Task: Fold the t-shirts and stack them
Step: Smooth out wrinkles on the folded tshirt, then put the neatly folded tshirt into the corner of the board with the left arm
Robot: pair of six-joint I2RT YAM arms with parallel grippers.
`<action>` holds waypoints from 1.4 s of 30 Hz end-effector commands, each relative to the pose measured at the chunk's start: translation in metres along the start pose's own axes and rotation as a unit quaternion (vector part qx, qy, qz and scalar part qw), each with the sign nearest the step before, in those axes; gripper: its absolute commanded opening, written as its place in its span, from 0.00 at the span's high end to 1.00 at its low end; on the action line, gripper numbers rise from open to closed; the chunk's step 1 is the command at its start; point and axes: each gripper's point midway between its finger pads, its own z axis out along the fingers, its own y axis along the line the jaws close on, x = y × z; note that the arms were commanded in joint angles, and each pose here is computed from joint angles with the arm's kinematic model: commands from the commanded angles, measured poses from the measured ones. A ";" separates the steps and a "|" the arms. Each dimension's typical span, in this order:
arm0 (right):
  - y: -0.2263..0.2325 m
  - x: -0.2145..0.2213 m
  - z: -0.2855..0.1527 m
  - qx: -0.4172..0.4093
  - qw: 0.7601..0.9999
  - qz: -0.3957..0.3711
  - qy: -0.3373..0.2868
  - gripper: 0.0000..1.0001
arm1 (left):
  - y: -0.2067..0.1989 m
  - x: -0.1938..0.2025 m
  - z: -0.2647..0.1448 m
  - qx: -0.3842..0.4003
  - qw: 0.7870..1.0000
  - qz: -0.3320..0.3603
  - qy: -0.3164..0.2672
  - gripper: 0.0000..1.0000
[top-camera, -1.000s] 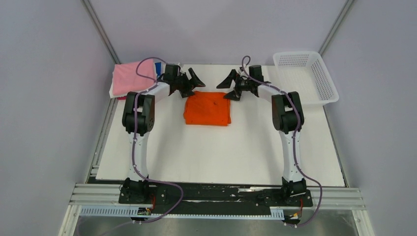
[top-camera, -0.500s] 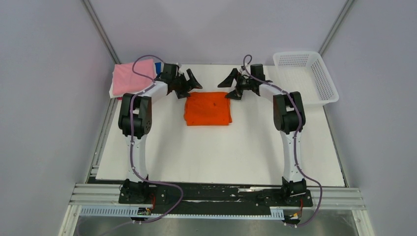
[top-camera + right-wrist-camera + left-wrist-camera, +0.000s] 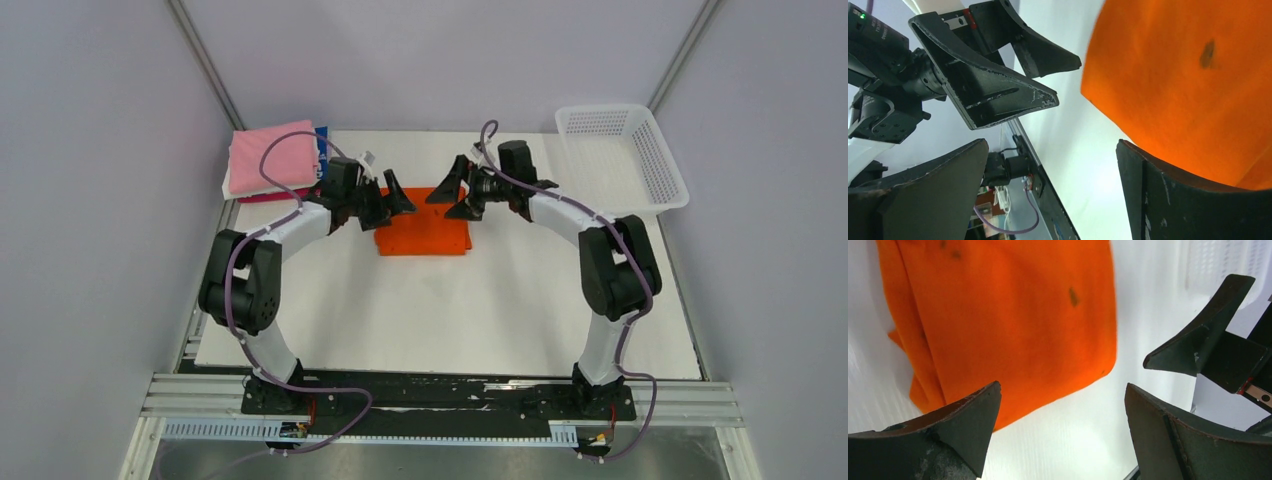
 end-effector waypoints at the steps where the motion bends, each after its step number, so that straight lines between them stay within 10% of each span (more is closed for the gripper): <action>1: -0.037 0.028 0.010 0.011 0.999 0.048 0.018 0.00 | 0.022 0.032 0.010 -0.007 0.999 -0.022 0.029 0.00; 13: -0.122 0.080 0.010 0.100 0.986 0.127 0.035 0.00 | 0.071 0.097 0.013 -0.044 0.993 -0.054 0.091 0.00; 23: -0.035 0.050 -0.046 0.076 0.997 0.003 -0.032 0.00 | 0.030 0.041 -0.042 -0.064 0.998 0.028 0.010 0.00; 30: -0.035 0.046 -0.108 0.123 0.987 -0.006 -0.103 0.00 | 0.071 0.018 -0.040 -0.200 0.979 0.039 0.007 0.00; 42: -0.072 0.038 -0.224 0.340 0.901 -0.031 -0.268 0.00 | 0.097 0.011 0.022 -0.226 0.972 0.024 0.059 0.00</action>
